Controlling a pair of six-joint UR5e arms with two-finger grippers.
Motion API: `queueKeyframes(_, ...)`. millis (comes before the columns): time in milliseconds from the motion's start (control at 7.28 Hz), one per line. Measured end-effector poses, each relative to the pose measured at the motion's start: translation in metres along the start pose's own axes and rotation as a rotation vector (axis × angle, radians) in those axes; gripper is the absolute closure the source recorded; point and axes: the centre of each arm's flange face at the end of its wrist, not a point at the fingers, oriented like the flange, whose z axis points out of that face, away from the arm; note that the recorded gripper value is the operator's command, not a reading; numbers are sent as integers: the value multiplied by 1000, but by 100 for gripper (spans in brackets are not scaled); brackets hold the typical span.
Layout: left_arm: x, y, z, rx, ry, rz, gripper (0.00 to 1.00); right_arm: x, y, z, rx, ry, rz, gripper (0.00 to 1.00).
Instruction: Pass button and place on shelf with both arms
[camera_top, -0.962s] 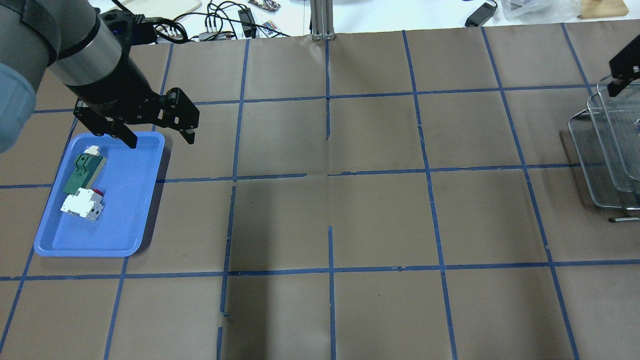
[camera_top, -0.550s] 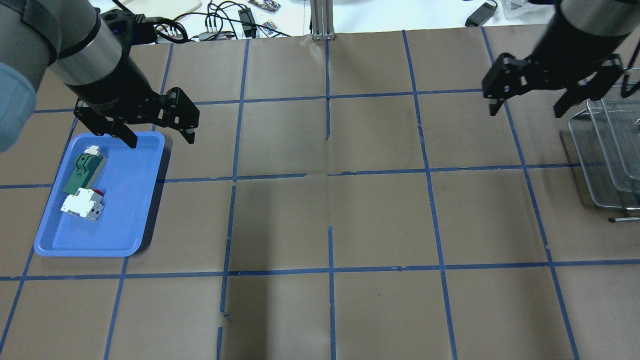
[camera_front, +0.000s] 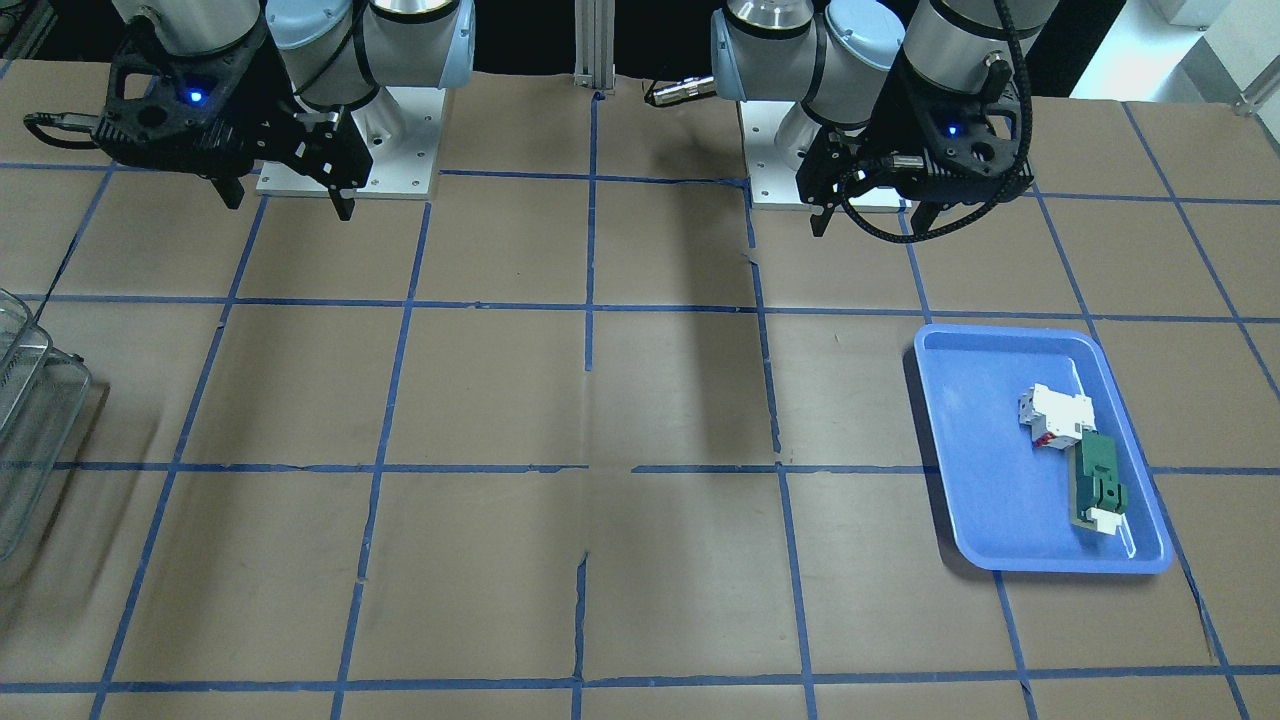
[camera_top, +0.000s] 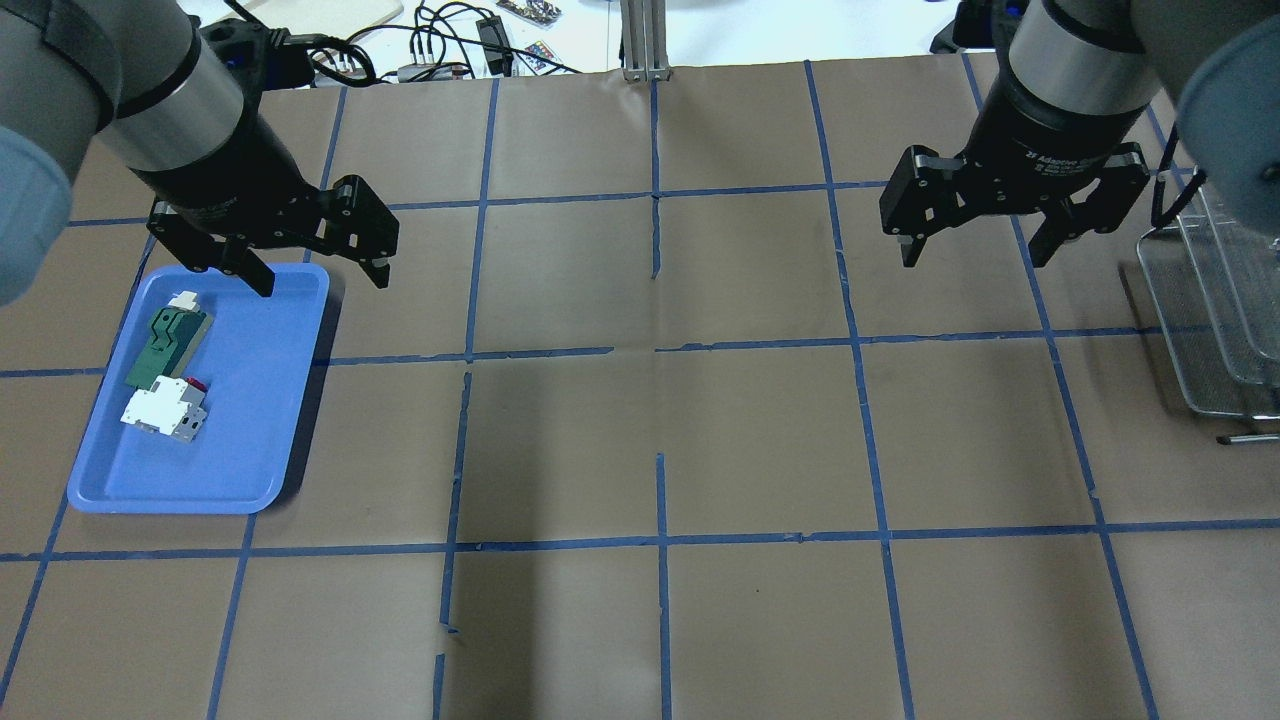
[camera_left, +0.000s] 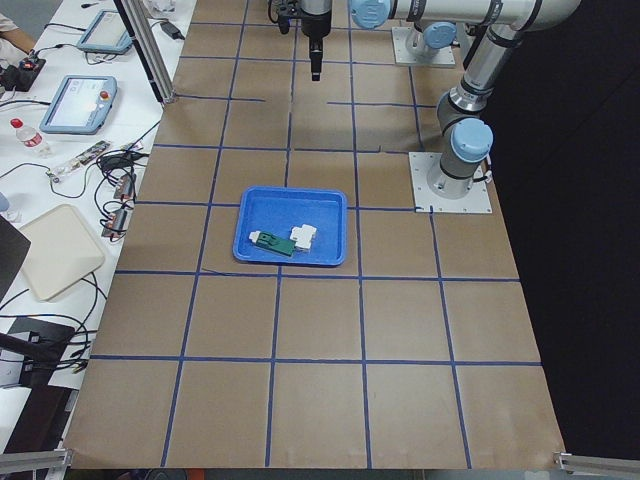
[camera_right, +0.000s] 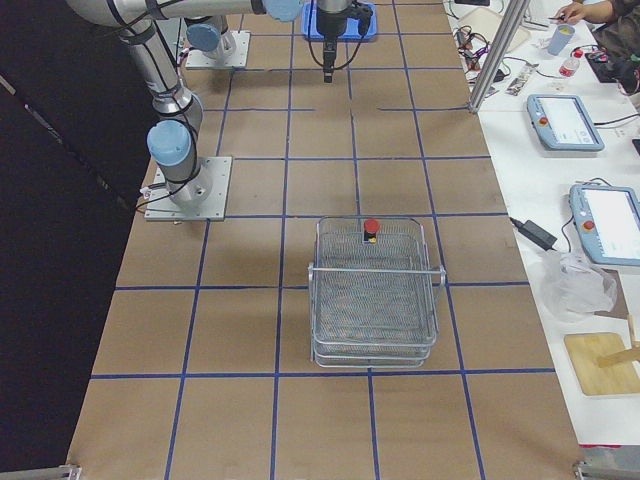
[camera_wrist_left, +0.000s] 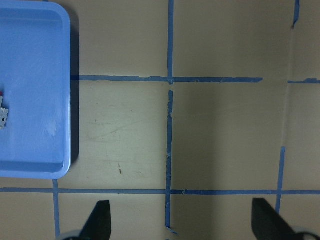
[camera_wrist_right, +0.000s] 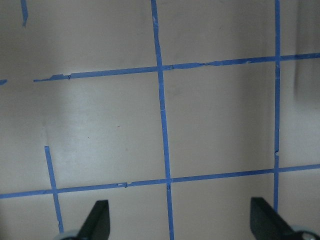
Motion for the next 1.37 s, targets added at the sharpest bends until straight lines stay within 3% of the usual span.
queueKeyframes(550, 0, 0, 1, -2, -2, 1, 0, 12, 8, 14, -42, 6, -7, 0)
queueKeyframes(1374, 0, 0, 1, -2, -3, 1, 0, 16, 10, 12, -37, 1, -1, 0)
